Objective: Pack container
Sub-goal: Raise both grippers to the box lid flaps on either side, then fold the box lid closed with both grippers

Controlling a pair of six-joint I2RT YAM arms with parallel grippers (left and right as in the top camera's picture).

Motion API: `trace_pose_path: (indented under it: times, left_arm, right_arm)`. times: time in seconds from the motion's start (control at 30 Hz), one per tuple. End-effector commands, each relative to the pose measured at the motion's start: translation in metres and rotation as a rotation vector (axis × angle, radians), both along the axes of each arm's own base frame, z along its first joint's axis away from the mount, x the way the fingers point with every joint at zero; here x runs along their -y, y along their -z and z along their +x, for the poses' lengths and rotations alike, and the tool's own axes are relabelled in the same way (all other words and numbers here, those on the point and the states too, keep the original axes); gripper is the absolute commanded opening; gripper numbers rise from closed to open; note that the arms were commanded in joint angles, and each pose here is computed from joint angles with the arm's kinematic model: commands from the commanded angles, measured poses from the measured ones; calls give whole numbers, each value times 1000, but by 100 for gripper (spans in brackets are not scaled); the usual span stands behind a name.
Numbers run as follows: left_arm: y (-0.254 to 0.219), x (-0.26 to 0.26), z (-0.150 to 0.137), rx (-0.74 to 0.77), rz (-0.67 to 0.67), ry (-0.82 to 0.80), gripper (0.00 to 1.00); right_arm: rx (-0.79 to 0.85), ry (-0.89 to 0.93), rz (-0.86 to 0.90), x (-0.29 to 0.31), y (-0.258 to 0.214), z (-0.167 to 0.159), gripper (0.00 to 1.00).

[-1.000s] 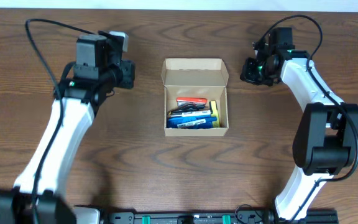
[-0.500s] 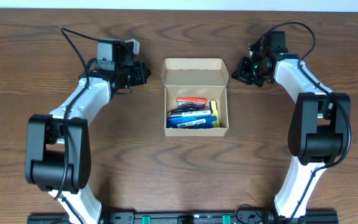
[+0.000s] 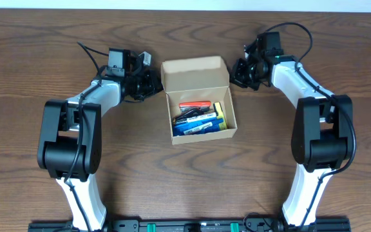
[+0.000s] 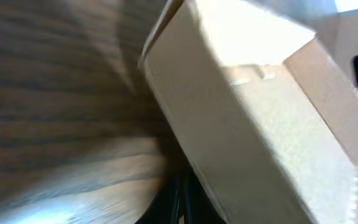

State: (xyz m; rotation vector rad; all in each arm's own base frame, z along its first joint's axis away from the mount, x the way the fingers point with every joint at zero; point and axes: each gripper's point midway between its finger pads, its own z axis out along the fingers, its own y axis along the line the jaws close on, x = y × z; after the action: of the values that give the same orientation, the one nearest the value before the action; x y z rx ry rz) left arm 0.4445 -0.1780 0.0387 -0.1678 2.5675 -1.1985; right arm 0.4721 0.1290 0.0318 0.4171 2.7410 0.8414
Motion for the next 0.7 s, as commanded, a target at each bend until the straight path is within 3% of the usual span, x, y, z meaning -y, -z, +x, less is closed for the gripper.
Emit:
trace_pose_path:
  times: [0.0, 0.23, 0.53, 0.67]
  left_arm:
    - [-26, 10, 9, 38, -78, 38, 5]
    - [-50, 19, 17, 90, -136, 84, 6]
    - [-96, 30, 26, 233, -204, 190, 6]
    - [-113, 33, 26, 273, -227, 224, 6]
  right_arm:
    - [-11, -1, 49, -13, -2, -1, 1]
    - [46, -34, 103, -21, -12, 8, 1]
    - [236, -188, 246, -40, -48, 22, 1]
    - [319, -235, 223, -36, -64, 25, 1]
